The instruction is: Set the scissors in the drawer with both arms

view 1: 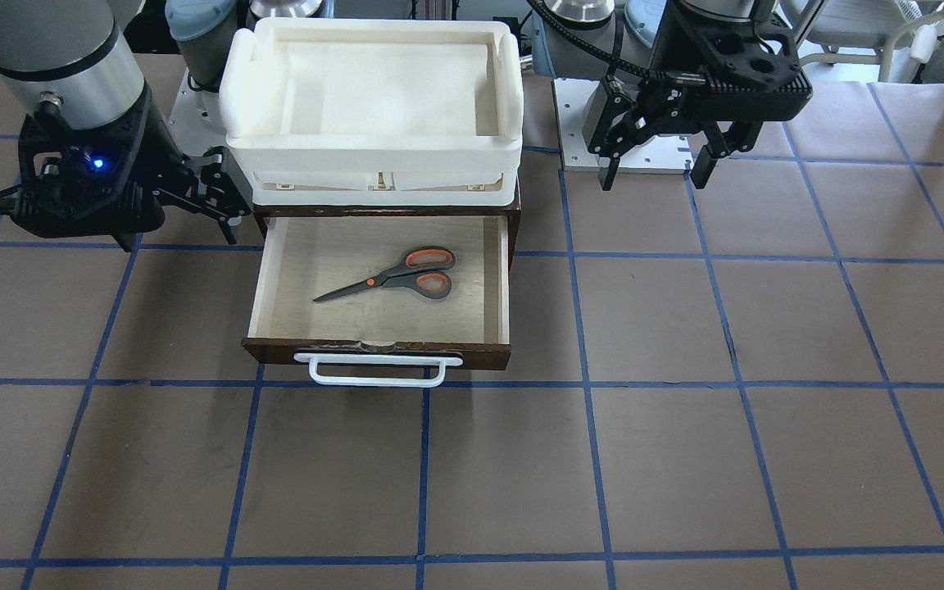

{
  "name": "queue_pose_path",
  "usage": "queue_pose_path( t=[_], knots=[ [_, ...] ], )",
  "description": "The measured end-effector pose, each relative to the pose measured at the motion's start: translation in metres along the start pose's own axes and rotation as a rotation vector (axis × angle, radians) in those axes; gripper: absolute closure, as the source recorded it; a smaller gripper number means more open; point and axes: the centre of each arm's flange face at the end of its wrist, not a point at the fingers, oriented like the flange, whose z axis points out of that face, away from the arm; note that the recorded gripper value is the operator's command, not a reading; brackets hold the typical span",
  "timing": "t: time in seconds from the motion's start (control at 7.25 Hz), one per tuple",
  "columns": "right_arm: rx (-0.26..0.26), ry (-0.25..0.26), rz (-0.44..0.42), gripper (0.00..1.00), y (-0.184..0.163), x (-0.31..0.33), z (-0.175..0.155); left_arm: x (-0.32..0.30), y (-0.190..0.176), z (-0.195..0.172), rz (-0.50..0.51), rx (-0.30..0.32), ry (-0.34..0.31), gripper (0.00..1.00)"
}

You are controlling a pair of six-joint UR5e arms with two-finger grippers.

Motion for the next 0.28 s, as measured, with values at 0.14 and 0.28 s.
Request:
queue_pose_path(
  t=[0.14, 0.28],
  knots=[
    [0.001, 0.001, 0.0, 0.0, 0.0001, 0.0001, -0.0003, 0.0005, 0.0004, 0.0018, 0.002, -0.004, 0.001, 0.0],
    [0.003, 0.002, 0.0, 0.0, 0.0006, 0.0003, -0.0012, 0.001, 0.0, 0.0034, 0.004, -0.007, 0.002, 0.0]
  ],
)
